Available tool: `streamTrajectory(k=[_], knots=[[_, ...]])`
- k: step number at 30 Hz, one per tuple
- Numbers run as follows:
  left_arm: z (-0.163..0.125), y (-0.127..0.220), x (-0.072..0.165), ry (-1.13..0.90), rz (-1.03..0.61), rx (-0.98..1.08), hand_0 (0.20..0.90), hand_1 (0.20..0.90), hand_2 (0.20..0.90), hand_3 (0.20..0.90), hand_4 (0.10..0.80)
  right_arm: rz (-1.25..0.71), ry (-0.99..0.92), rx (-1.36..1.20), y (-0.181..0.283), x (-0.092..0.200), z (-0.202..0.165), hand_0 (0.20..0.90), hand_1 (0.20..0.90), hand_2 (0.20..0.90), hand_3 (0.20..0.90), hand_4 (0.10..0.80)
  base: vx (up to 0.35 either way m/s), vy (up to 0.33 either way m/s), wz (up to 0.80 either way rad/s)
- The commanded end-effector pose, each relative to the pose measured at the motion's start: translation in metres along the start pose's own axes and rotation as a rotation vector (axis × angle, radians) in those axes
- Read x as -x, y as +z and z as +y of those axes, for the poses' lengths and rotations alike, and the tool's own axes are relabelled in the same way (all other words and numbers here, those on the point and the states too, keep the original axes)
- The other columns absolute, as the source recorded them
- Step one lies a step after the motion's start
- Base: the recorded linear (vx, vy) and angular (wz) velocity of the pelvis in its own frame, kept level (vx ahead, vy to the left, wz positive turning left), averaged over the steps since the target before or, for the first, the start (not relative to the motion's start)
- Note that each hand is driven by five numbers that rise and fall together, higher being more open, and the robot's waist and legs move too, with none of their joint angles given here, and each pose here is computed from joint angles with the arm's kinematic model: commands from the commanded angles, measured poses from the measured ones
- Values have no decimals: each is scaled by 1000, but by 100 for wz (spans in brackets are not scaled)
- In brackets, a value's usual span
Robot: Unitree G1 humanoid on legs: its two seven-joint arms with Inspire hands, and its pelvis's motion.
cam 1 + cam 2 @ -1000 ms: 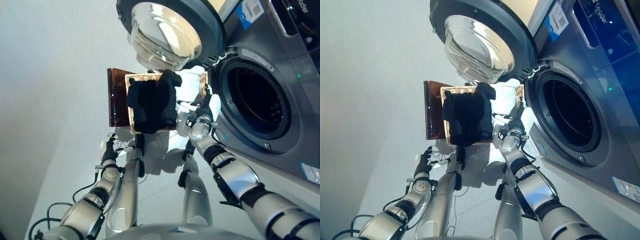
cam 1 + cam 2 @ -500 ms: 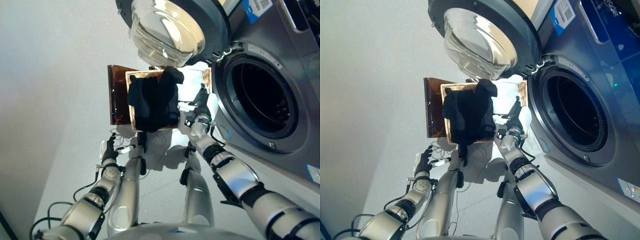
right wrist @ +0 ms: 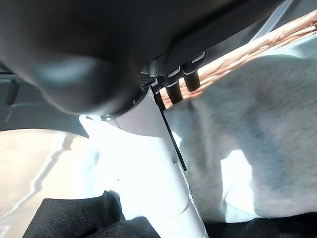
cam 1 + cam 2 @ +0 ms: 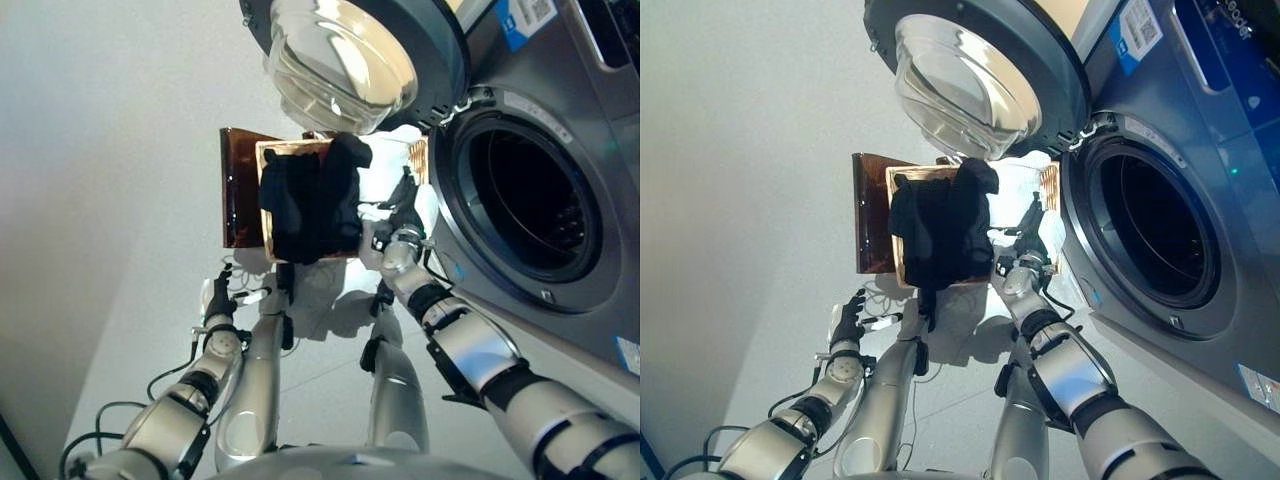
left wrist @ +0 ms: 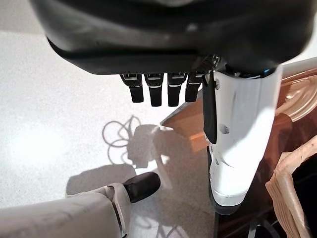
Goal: Pick up the clothes and place them into the washing machine
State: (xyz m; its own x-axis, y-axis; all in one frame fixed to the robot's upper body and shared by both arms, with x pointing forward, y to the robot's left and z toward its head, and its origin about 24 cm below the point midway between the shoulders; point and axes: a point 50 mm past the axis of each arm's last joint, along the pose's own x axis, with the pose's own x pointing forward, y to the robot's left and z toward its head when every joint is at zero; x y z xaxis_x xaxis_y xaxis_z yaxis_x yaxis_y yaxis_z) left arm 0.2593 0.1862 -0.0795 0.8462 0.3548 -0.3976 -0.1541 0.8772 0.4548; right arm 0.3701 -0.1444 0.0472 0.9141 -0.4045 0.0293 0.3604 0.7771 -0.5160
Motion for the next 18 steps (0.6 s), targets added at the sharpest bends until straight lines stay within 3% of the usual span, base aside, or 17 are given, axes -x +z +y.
streamTrajectory(k=[1,18], knots=[[4,3,-1,35,-34,-1,900,900,900,900,800,-215,10,-20,61,-14,-2,900,900,900,900,800,0,0,0],[11,11,-4,38,-76,34,900,900,900,900,800,-265,-22,-88,107,-32,-22,900,900,900,900,800,-20,2,5]])
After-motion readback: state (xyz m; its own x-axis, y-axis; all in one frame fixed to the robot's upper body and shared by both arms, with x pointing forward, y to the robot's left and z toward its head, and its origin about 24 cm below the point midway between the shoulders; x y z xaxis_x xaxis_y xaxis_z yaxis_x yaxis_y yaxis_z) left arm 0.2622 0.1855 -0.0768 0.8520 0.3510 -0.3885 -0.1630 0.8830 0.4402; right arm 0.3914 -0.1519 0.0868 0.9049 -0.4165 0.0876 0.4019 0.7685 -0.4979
